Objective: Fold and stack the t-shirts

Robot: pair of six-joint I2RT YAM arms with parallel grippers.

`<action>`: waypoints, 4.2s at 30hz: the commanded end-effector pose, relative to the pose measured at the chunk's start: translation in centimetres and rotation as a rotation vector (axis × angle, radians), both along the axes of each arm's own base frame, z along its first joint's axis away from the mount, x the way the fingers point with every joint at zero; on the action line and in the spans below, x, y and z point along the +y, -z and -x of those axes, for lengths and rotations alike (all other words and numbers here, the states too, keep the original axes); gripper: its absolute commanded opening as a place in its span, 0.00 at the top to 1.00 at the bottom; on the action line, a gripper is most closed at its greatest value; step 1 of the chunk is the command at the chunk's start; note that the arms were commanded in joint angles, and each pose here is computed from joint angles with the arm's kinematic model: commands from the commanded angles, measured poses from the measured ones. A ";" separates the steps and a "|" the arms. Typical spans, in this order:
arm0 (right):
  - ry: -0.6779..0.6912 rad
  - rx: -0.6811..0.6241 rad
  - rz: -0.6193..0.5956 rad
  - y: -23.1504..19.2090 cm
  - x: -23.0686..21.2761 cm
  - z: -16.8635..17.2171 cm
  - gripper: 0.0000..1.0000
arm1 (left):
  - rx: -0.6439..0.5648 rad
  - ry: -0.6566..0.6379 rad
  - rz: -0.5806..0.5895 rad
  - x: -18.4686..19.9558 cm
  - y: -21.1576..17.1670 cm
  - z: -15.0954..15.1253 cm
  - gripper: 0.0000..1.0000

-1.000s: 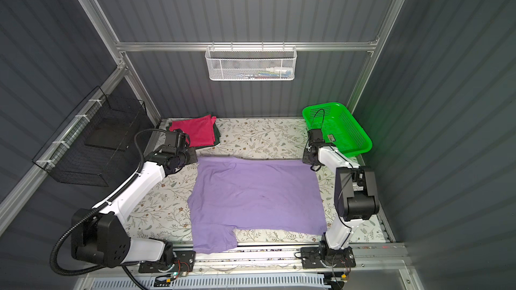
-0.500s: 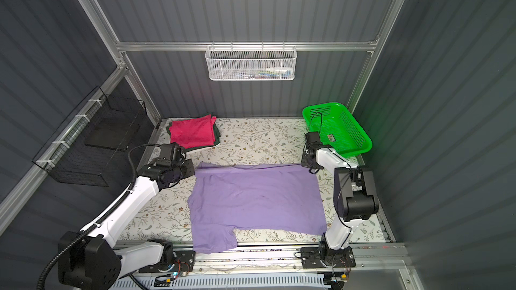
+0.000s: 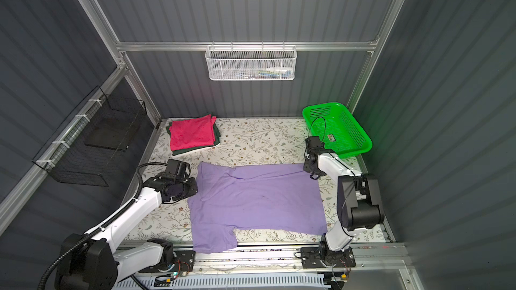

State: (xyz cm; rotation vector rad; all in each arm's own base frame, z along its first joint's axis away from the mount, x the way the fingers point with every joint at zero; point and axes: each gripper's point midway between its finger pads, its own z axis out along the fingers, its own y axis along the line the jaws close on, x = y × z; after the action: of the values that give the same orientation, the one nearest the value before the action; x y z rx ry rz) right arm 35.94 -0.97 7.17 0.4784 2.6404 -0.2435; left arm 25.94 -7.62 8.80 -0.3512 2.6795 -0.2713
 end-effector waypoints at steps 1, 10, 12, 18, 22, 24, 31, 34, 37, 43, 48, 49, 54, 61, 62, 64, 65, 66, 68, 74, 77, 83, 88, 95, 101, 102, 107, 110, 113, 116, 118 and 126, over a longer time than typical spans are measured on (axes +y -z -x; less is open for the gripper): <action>0.012 -0.067 0.033 -2.4 -0.5 0.1 0.54 | -0.072 0.017 -0.025 0.1 -2.5 -1.1 0.73; -0.263 -0.109 -0.238 -2.3 6.4 -2.9 0.44 | -0.132 0.367 0.168 -10.7 -1.0 -9.3 0.66; -0.290 -0.132 -0.273 -2.0 7.6 -3.0 0.44 | -0.125 0.398 0.151 -12.2 0.0 -10.2 0.64; -0.345 -0.273 -0.271 -2.4 9.4 -3.0 0.42 | -0.110 0.396 0.125 -13.3 2.3 -11.9 0.60; -0.362 -0.338 -0.308 -2.5 10.0 -2.8 0.39 | -0.072 0.396 0.113 -13.4 3.6 -11.7 0.60; -0.365 -0.335 -0.307 -2.5 10.1 -2.7 0.39 | -0.073 0.391 0.094 -13.1 3.6 -11.7 0.60; -0.370 -0.298 -0.321 -1.5 10.3 -2.6 0.37 | -0.016 0.439 0.158 -14.3 4.4 -10.6 0.60; -0.369 -0.292 -0.323 -1.4 10.4 -2.6 0.36 | 0.013 0.466 0.177 -14.6 4.6 -9.8 0.60; -0.363 -0.302 -0.318 -1.6 10.2 -2.5 0.35 | 0.046 0.514 0.211 -15.0 4.3 -8.4 0.61; -0.360 -0.299 -0.318 -1.6 10.1 -2.3 0.35 | 0.134 0.643 0.333 -16.2 2.1 -4.5 0.64; -0.362 -0.295 -0.319 -1.6 10.2 -2.3 0.34 | 0.237 0.757 0.449 -16.7 0.4 -0.2 0.66; -0.361 -0.296 -0.319 -1.6 10.2 -2.3 0.34 | 0.254 0.779 0.490 -16.9 -0.4 0.8 0.65; -0.364 -0.292 -0.322 -1.5 10.2 -2.2 0.33 | 0.209 0.791 0.394 -15.2 -2.3 1.5 0.64; -0.369 -0.287 -0.327 -1.5 10.3 -2.2 0.32 | 0.146 0.459 0.092 -11.2 2.2 -5.1 0.61; -0.368 -0.288 -0.327 -1.5 10.3 -2.2 0.32 | 0.134 0.417 0.039 -10.2 2.5 -5.7 0.61; -0.364 -0.286 -0.324 -1.5 10.2 -2.1 0.32 | 0.086 0.329 -0.051 -8.3 2.4 -7.2 0.60; -0.357 -0.282 -0.321 -1.4 10.1 -2.2 0.32 | 0.062 0.283 -0.067 -7.4 2.2 -8.0 0.60; -0.348 -0.270 -0.318 -1.0 10.0 -2.1 0.32 | 0.042 0.238 -0.070 -6.4 2.1 -8.8 0.60; -0.328 -0.240 -0.310 -0.3 9.8 -2.2 0.32 | 0.014 0.169 -0.070 -5.0 2.0 -10.3 0.60; -0.287 -0.124 -0.299 2.1 9.5 -2.2 0.29 | -0.012 0.121 -0.116 -4.0 2.5 -13.6 0.59; -0.275 -0.113 -0.287 2.4 9.3 -2.3 0.29 | -0.054 0.059 -0.210 -1.8 1.6 -15.1 0.57; -0.273 -0.110 -0.288 2.5 9.3 -2.3 0.28 | -0.077 0.029 -0.211 -0.3 1.7 -17.5 0.53; -0.288 -0.117 -0.298 2.2 9.5 -2.3 0.27 | -0.036 0.032 -0.212 -0.2 3.5 -18.2 0.53; -0.288 -0.115 -0.298 2.3 9.5 -2.2 0.27 | 0.001 0.041 -0.176 -0.7 4.8 -18.3 0.54; -0.237 -0.125 -0.264 1.9 8.4 -2.1 0.29 | 0.050 0.011 -0.217 0.3 5.7 -17.0 0.80; -0.228 -0.133 -0.258 1.7 8.2 -2.1 0.29 | 0.051 -0.004 -0.227 0.7 5.7 -16.8 0.85; -0.176 -0.154 -0.213 0.6 6.6 -2.5 0.29 | 0.026 -0.089 -0.253 3.2 5.1 -16.0 1.00; -0.164 -0.072 -0.153 0.9 5.9 -3.0 0.29 | 0.026 -0.102 -0.250 4.1 5.0 -15.8 1.00; -0.134 -0.025 -0.091 0.9 4.8 -3.4 0.29 | 0.028 -0.103 -0.259 4.6 5.0 -15.5 1.00; -0.116 -0.010 -0.076 1.0 4.3 -4.0 0.29 | 0.032 -0.120 -0.278 5.5 5.0 -15.0 1.00; -0.123 -0.002 -0.079 1.2 4.5 -4.6 0.31 | 0.032 -0.120 -0.272 5.8 5.1 -14.8 1.00; -0.147 0.087 -0.082 2.6 5.2 -7.5 0.44 | 0.040 -0.104 -0.219 5.1 5.9 -14.6 1.00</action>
State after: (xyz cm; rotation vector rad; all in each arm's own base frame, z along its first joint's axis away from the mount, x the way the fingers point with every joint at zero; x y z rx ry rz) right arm 43.83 4.49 5.19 0.3178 2.6948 -0.0711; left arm 40.85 -2.36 2.86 -0.4346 2.6797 0.0965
